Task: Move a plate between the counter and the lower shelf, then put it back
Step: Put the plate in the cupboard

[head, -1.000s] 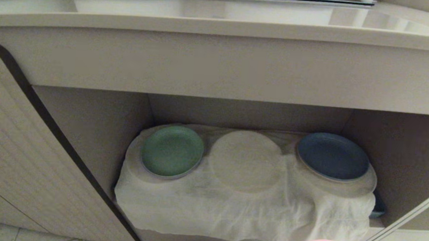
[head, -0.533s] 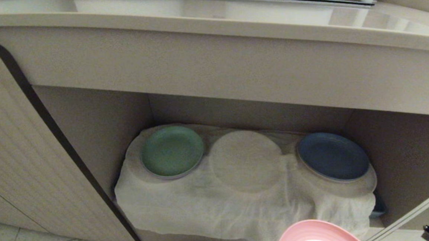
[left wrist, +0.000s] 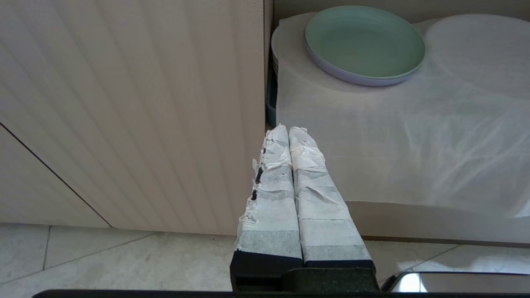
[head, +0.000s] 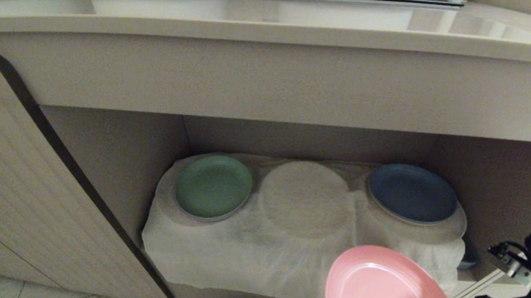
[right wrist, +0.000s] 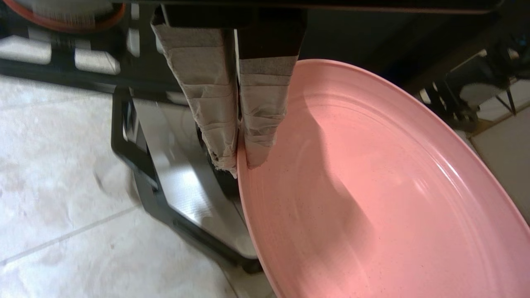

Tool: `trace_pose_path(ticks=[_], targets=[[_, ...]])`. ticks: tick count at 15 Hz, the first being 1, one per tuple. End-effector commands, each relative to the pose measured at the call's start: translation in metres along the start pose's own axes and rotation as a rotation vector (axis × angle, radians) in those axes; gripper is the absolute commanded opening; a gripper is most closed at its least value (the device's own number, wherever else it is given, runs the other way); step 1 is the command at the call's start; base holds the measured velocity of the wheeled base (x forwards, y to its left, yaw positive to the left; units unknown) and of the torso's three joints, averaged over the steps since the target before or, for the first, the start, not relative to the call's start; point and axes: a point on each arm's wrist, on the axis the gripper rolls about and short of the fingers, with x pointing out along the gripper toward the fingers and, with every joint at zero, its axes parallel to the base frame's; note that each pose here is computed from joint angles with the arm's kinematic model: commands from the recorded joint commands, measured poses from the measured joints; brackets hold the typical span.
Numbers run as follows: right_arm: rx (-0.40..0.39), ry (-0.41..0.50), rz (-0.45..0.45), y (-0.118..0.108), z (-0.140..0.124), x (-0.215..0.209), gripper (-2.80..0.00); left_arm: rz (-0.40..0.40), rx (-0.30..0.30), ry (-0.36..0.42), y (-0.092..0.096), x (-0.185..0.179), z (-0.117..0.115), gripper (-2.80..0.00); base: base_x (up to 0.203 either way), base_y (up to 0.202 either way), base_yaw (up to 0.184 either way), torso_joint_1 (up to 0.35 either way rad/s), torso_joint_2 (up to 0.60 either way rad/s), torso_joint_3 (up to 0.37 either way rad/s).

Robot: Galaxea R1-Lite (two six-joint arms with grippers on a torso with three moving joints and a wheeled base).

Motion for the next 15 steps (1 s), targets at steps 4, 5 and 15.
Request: trace_pose_path(ticks=[4, 5, 15], targets=[[0.039, 0.023, 0.02, 0.007, 0.032, 0.026, -2.8, 0.0, 0.0, 0.0, 0.0, 0.0, 0.0, -2.8, 0.0, 0.0, 0.0, 0.0, 0.0, 0.0], [0.042, 0.024, 0.037, 0.01, 0.038, 0.028, -2.8, 0.0, 0.0, 0.0, 0.0, 0.0, 0.0, -2.8, 0.0, 0.0, 0.0, 0.0, 0.0, 0.0], [0.066, -0.019, 0.08, 0.027, 0.086, 0.059, -2.8, 0.0, 0.0, 0.0, 0.0, 0.0, 0.0, -2.8, 0.0, 0.0, 0.0, 0.0, 0.0, 0.0]])
